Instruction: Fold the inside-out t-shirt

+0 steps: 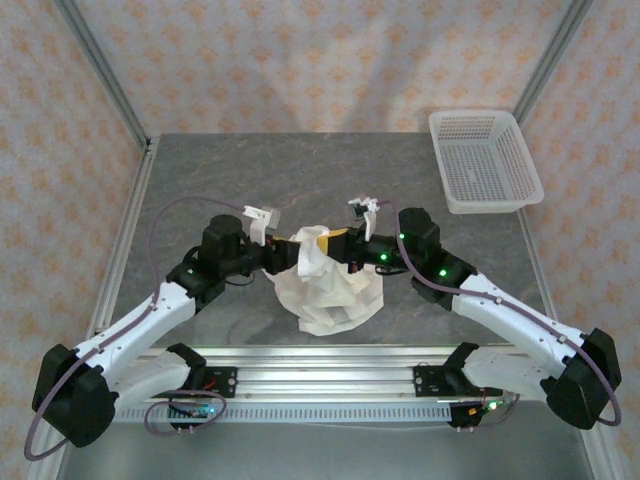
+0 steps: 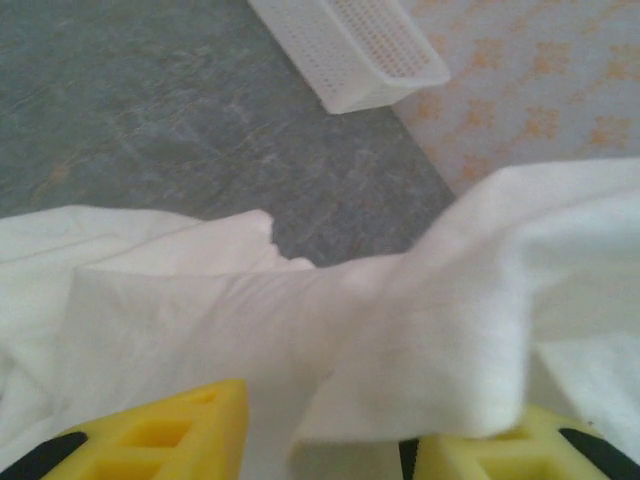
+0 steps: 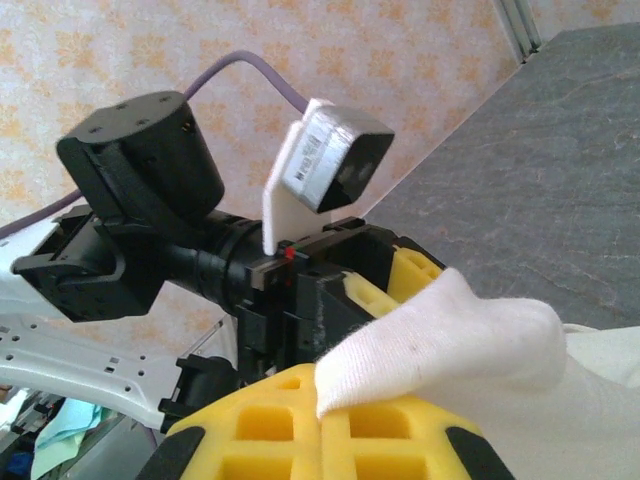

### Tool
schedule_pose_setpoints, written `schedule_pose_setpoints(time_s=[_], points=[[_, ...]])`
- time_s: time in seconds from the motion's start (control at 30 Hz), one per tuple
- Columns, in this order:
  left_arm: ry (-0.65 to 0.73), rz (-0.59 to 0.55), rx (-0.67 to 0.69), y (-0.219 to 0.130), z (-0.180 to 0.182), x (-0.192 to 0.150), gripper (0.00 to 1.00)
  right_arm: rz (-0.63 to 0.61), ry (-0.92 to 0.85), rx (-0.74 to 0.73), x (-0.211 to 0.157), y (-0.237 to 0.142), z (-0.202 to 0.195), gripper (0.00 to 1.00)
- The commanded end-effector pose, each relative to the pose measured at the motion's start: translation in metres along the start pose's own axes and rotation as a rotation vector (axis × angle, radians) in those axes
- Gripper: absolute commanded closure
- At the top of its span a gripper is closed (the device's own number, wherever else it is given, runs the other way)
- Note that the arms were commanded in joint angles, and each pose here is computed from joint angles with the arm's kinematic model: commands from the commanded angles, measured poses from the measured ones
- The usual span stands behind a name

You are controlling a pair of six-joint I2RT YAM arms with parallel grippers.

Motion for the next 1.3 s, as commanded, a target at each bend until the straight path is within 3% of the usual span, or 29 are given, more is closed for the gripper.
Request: schedule_pose_setpoints(time_s=[0.0, 0.07, 0.1, 0.23, 0.3, 0.37, 0.43, 0.57, 0.63, 0.77, 0.83, 0.93, 1.03, 1.17, 1.27], points=[[0.092, -0.057, -0.089, -0.008, -0.034, 0.024, 0.75, -0.055, -0.006, 0.003, 0.014, -0.003, 0.006, 1.00], [0.094, -0.077, -0.073, -0.013, -0.038, 0.029, 0.96, -0.066, -0.006, -0.004, 0.012, -0.004, 0.004, 1.00], [0.092, -0.091, -0.059, -0.016, -0.039, 0.032, 1.00, -0.070, -0.006, -0.011, 0.011, -0.005, 0.003, 1.00], [0.082, -0.150, -0.025, -0.036, -0.049, 0.042, 1.00, -0.131, 0.007, -0.231, 0.002, -0.020, -0.020, 1.00], [0.077, -0.182, -0.041, -0.047, -0.058, 0.049, 1.00, -0.162, -0.016, -0.421, -0.015, -0.033, -0.044, 0.87], [0.074, -0.196, -0.054, -0.055, -0.067, 0.056, 1.00, -0.162, -0.033, -0.610, -0.036, -0.047, -0.068, 0.62], [0.076, -0.191, -0.052, -0.058, -0.071, 0.060, 1.00, -0.121, -0.082, -0.557, -0.040, -0.049, -0.061, 0.56], [0.065, -0.170, -0.034, -0.052, -0.067, 0.059, 1.00, -0.153, -0.178, -0.439, -0.021, -0.058, -0.022, 0.51], [0.053, -0.159, -0.037, -0.047, -0.065, 0.058, 1.00, -0.162, -0.259, -0.407, -0.016, -0.059, 0.000, 0.51], [0.041, -0.142, -0.039, -0.040, -0.063, 0.058, 1.00, -0.140, -0.357, -0.374, -0.016, -0.040, 0.031, 0.60], [0.036, -0.140, -0.038, -0.038, -0.062, 0.058, 1.00, -0.070, -0.363, -0.387, -0.017, -0.024, 0.032, 0.61], [0.038, -0.125, -0.043, -0.037, -0.062, 0.058, 1.00, -0.004, -0.347, -0.550, -0.007, -0.011, 0.019, 0.57], [0.054, -0.105, -0.057, -0.036, -0.065, 0.057, 1.00, 0.085, -0.410, -0.606, -0.003, 0.002, 0.013, 0.58], [0.068, -0.092, -0.075, -0.036, -0.067, 0.054, 1.00, 0.157, -0.407, -0.495, -0.002, 0.017, 0.005, 0.64], [0.067, -0.087, -0.068, -0.035, -0.066, 0.053, 1.00, 0.201, -0.448, -0.331, -0.005, 0.027, 0.016, 0.56]])
Point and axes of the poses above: each hand's point on the last joint's axis, 136 mm out from that joint toward the fingers, its own y axis out along the fingers, its own z axis along the line the jaws close on, x = y × z, the point moved 7 cm from there along -y, back along the fingers, and after that the axes turned 4 degrees about -y, right-handed, at the moved point
